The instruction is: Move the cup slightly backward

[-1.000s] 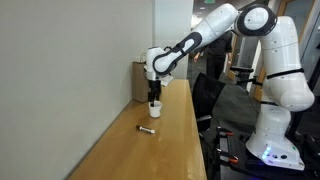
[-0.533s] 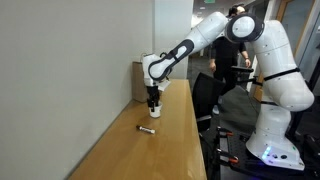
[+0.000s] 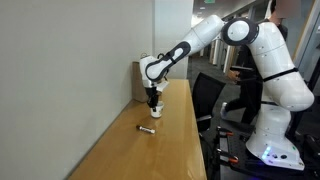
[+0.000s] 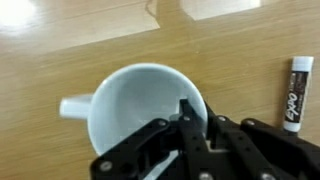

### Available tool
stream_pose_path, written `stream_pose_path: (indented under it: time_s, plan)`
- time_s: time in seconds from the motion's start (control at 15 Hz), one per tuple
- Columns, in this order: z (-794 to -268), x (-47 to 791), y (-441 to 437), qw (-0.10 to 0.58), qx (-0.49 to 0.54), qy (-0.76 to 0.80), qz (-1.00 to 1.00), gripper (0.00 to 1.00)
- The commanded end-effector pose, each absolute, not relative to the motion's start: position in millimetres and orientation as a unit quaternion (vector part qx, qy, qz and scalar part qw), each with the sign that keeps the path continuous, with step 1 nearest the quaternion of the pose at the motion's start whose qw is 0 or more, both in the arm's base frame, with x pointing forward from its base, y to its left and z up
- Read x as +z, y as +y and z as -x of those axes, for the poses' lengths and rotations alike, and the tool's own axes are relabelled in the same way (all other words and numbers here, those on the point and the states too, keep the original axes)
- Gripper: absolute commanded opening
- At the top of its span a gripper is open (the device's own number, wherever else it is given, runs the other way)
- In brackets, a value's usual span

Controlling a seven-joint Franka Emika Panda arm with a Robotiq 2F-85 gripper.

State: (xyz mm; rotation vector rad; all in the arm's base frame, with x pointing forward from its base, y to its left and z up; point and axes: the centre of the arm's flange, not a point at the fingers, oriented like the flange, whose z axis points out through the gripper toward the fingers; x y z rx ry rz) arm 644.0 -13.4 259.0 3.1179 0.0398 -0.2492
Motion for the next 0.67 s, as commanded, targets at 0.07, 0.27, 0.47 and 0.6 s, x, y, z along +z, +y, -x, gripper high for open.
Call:
stream_pose_path:
  time_s: [0.07,0.27,0.47,0.6]
  plan:
    - [-632.6,280.0,-9.8,0.023,-0.089,-0.017,-0.996,0.03]
    - [-613.5,292.0,1.7,0.031,-0.097,-0.057,-0.993,0.03]
    - [-587.7,302.1,21.8,0.028,-0.103,-0.123,-0.987,0.03]
    - [-573.0,304.8,31.0,0.024,-0.107,-0.146,-0.983,0.03]
